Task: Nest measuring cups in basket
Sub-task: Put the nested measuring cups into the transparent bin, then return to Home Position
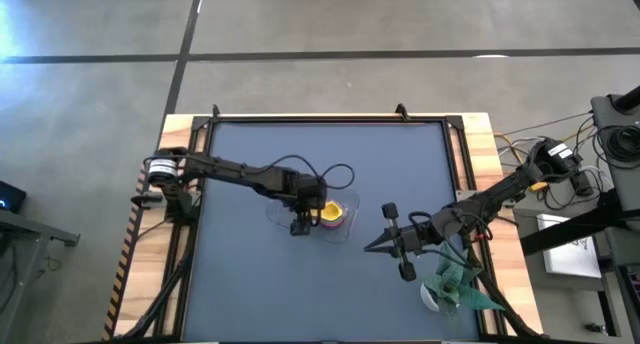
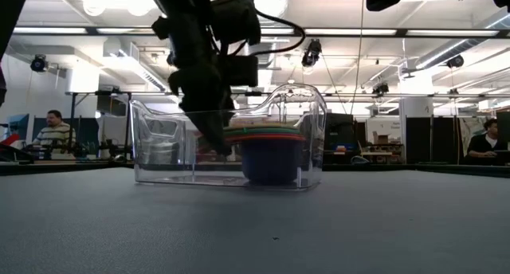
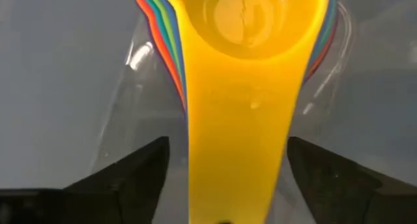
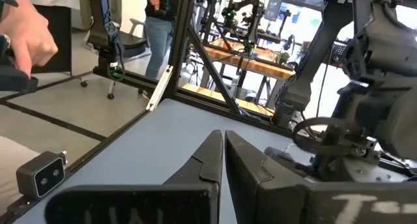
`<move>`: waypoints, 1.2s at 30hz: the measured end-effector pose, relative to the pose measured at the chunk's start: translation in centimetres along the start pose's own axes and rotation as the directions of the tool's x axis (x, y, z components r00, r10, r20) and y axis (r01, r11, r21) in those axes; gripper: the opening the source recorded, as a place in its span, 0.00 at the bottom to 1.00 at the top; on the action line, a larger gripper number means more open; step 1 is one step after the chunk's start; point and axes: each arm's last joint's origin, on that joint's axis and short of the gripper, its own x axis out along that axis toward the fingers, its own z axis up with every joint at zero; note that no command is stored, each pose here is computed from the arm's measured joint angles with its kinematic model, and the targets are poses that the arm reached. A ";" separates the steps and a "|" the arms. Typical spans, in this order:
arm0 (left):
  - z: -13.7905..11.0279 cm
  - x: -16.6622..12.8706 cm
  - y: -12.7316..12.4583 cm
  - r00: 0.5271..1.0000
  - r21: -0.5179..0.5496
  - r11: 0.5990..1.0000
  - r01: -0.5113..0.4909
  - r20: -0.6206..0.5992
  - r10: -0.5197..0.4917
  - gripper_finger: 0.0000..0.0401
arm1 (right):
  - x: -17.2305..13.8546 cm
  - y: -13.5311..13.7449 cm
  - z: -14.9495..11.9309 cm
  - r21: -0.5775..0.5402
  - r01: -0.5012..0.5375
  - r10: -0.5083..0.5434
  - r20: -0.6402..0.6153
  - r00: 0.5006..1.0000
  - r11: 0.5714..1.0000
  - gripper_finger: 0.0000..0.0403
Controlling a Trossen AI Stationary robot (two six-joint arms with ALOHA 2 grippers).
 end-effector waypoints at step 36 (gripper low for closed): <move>-18.0 -21.2 -3.2 0.547 -0.068 0.994 0.090 0.837 0.007 0.04 | -4.1 -8.1 1.4 0.106 0.010 -0.009 -0.015 1.000 0.994 0.02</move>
